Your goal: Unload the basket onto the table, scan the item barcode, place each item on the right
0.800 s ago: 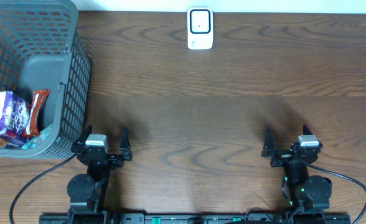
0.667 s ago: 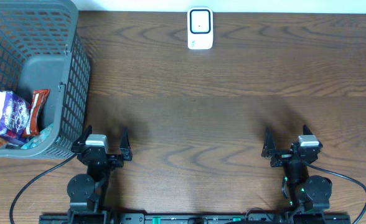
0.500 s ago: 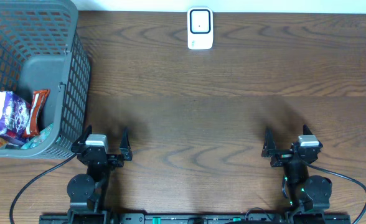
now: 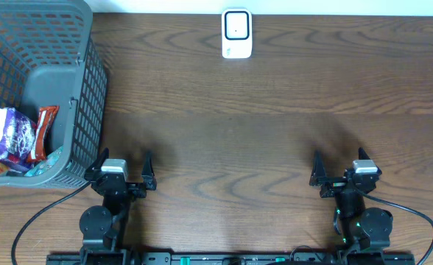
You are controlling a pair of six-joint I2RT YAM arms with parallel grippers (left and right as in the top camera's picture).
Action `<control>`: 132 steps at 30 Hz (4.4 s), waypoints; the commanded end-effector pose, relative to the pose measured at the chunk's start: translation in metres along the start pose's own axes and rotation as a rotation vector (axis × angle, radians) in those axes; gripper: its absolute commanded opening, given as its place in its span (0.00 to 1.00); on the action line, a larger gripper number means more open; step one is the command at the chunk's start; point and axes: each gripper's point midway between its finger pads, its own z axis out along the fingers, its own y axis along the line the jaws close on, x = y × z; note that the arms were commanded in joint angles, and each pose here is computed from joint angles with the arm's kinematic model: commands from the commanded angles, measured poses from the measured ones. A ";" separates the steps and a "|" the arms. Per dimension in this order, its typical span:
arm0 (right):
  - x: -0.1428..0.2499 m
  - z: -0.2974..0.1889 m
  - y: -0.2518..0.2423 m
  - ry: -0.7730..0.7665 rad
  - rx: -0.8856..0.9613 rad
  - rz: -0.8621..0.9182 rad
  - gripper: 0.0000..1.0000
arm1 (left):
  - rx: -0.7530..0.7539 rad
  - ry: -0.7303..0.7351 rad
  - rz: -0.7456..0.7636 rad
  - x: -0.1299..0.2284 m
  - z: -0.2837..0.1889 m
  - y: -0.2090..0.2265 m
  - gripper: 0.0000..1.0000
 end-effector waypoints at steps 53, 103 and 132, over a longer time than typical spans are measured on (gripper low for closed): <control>0.000 0.000 -0.003 0.000 0.013 -0.015 0.99 | 0.270 0.054 -0.178 0.011 -0.005 -0.046 0.98; 0.000 0.000 -0.003 0.000 0.013 -0.015 0.99 | 1.077 -0.449 -0.042 -0.317 -0.071 -0.152 0.98; 0.000 0.000 -0.003 0.000 0.013 -0.015 0.99 | 0.234 -0.302 0.083 -0.361 0.059 0.059 0.98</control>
